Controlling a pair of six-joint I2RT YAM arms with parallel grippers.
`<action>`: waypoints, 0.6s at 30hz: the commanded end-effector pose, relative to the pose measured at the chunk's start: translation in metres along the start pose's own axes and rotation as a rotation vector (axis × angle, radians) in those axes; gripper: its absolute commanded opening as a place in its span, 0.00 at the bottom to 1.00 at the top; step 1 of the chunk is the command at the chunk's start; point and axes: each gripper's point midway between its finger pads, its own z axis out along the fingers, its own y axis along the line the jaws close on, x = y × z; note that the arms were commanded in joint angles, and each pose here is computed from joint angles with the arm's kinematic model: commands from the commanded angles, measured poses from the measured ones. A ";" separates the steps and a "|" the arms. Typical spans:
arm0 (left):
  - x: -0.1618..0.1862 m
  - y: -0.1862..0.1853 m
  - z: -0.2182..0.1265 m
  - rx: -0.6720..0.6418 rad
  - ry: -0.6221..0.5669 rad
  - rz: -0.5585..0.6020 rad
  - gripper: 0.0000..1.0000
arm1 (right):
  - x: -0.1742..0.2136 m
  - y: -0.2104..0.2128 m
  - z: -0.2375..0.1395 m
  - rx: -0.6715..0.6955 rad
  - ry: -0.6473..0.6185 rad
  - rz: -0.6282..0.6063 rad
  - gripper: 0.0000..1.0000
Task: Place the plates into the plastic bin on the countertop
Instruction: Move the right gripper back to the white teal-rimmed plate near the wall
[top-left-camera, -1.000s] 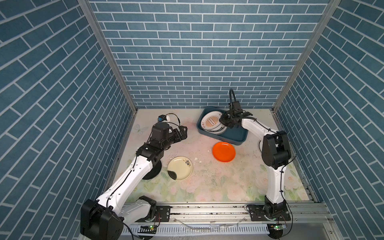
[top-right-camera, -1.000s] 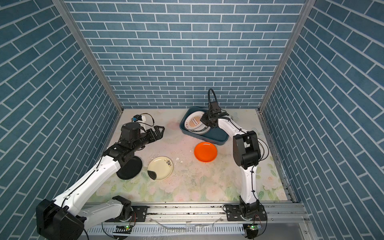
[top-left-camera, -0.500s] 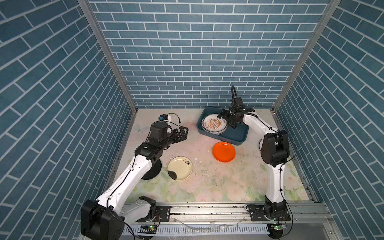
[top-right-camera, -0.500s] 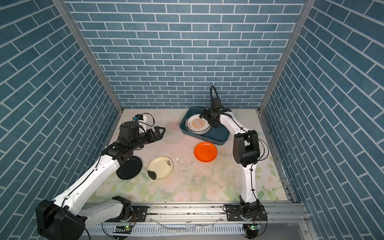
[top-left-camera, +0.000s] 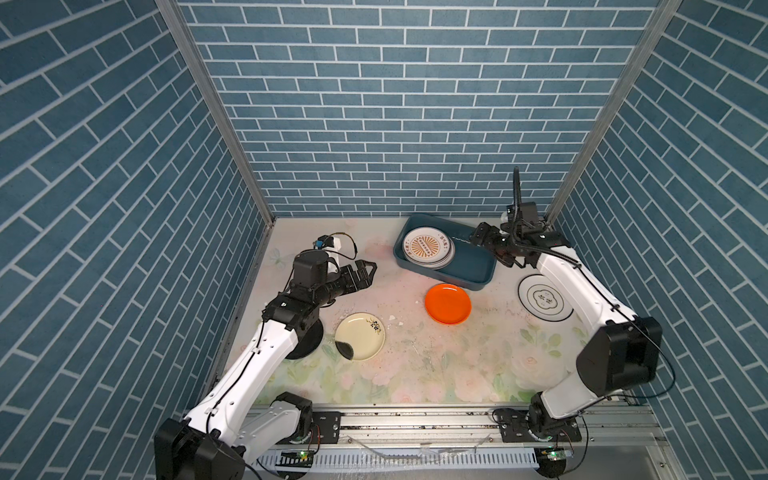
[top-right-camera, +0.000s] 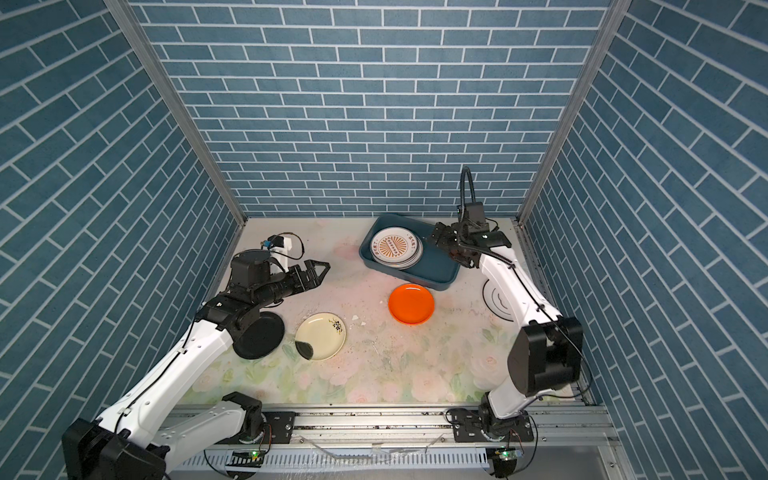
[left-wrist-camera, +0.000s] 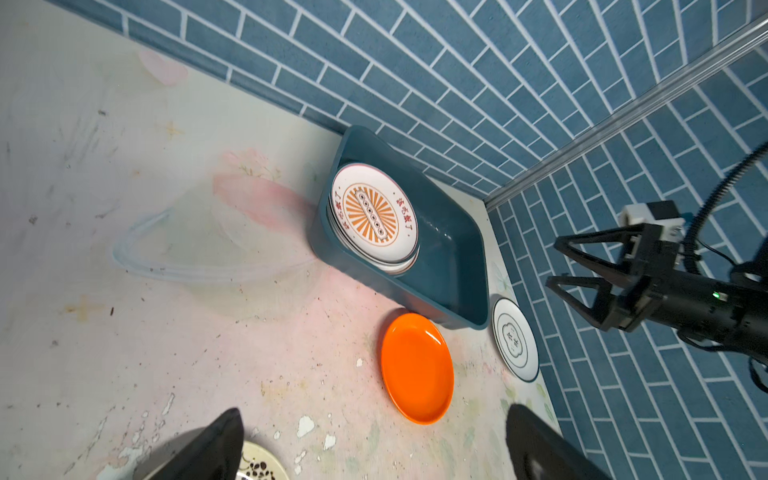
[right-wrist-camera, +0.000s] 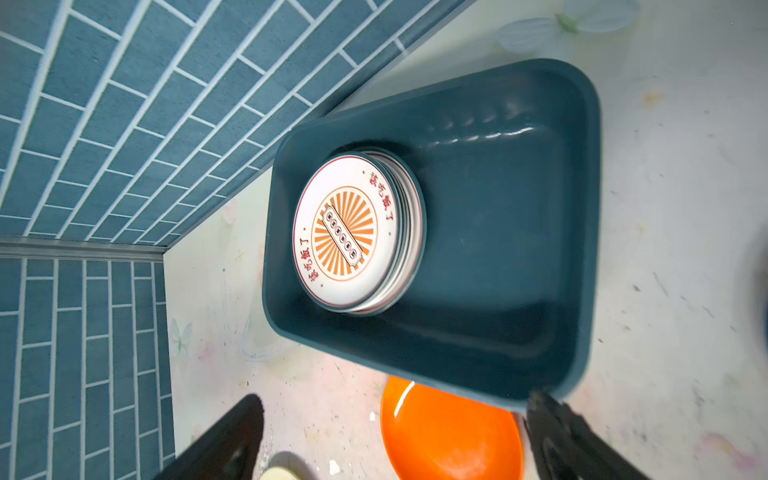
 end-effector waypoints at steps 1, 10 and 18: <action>0.012 0.001 -0.006 0.019 0.041 -0.015 1.00 | 0.021 -0.025 -0.006 0.022 -0.006 0.015 0.98; 0.018 0.003 -0.011 0.025 0.049 -0.006 1.00 | 0.081 -0.105 -0.033 0.110 -0.013 0.085 0.98; 0.021 0.010 -0.004 0.020 0.048 -0.016 0.99 | 0.102 -0.138 -0.030 0.172 0.013 0.199 0.98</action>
